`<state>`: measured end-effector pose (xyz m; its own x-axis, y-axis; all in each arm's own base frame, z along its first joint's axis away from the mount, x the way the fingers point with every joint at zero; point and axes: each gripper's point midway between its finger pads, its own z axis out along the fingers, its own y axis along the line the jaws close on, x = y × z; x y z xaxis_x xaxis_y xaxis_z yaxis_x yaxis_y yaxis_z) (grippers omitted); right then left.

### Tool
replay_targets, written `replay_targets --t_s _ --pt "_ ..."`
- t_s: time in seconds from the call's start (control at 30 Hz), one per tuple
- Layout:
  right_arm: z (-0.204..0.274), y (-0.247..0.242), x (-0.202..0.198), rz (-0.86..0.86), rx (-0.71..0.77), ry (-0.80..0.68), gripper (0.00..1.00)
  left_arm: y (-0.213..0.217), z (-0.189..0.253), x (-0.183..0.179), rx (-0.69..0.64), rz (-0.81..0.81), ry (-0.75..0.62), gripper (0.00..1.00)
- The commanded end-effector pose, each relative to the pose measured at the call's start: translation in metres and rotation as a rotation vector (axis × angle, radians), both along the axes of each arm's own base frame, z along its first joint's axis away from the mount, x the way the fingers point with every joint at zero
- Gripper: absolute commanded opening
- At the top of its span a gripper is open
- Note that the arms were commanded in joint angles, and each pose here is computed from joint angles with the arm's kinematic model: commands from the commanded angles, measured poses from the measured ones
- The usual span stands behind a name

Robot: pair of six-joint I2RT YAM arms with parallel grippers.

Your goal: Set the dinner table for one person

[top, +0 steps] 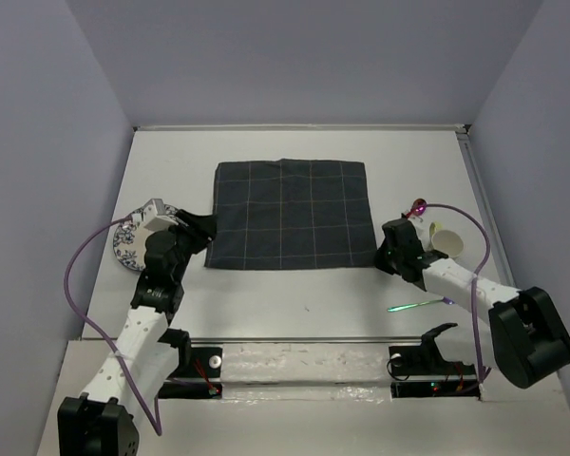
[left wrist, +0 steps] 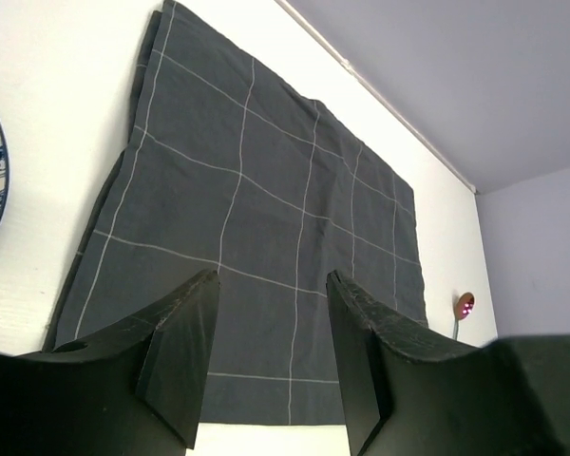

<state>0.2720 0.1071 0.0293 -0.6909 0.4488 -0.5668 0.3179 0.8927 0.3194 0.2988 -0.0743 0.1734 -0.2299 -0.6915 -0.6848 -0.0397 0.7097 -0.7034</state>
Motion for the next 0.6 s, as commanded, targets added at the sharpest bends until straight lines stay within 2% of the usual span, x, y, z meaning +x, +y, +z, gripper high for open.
replay_targets --t_s 0.0,0.13,0.2,0.23,0.27,0.3,0.37,0.53,0.57 --pt "0.007 -0.009 -0.015 -0.017 -0.004 0.006 0.0 -0.012 0.044 0.004 0.022 -0.063 -0.089 0.59" --pt "0.016 -0.015 -0.026 -0.014 -0.008 0.0 0.01 -0.014 0.069 0.005 0.056 -0.077 -0.106 0.59" --pt "0.018 -0.016 -0.028 -0.008 -0.014 -0.003 0.09 -0.013 0.075 0.005 0.083 -0.075 -0.11 0.59" --pt "0.017 -0.017 -0.029 -0.003 -0.02 0.003 0.21 -0.012 0.077 0.005 0.09 -0.071 -0.11 0.59" --pt "0.021 -0.017 -0.028 0.014 -0.029 -0.001 0.42 -0.01 0.08 0.006 0.098 -0.06 -0.11 0.59" --pt "0.023 -0.015 -0.027 0.03 -0.032 -0.004 0.5 -0.009 0.082 0.006 0.11 -0.057 -0.113 0.59" --pt "0.039 -0.013 -0.019 0.066 -0.055 -0.027 0.57 -0.006 0.086 0.006 0.12 -0.046 -0.122 0.59" --pt "0.089 0.008 0.001 0.218 -0.031 -0.151 0.58 -0.003 0.105 0.005 0.165 -0.046 -0.15 0.59" --pt "0.101 0.026 0.002 0.287 0.018 -0.174 0.57 -0.003 0.11 0.005 0.168 -0.046 -0.158 0.59"
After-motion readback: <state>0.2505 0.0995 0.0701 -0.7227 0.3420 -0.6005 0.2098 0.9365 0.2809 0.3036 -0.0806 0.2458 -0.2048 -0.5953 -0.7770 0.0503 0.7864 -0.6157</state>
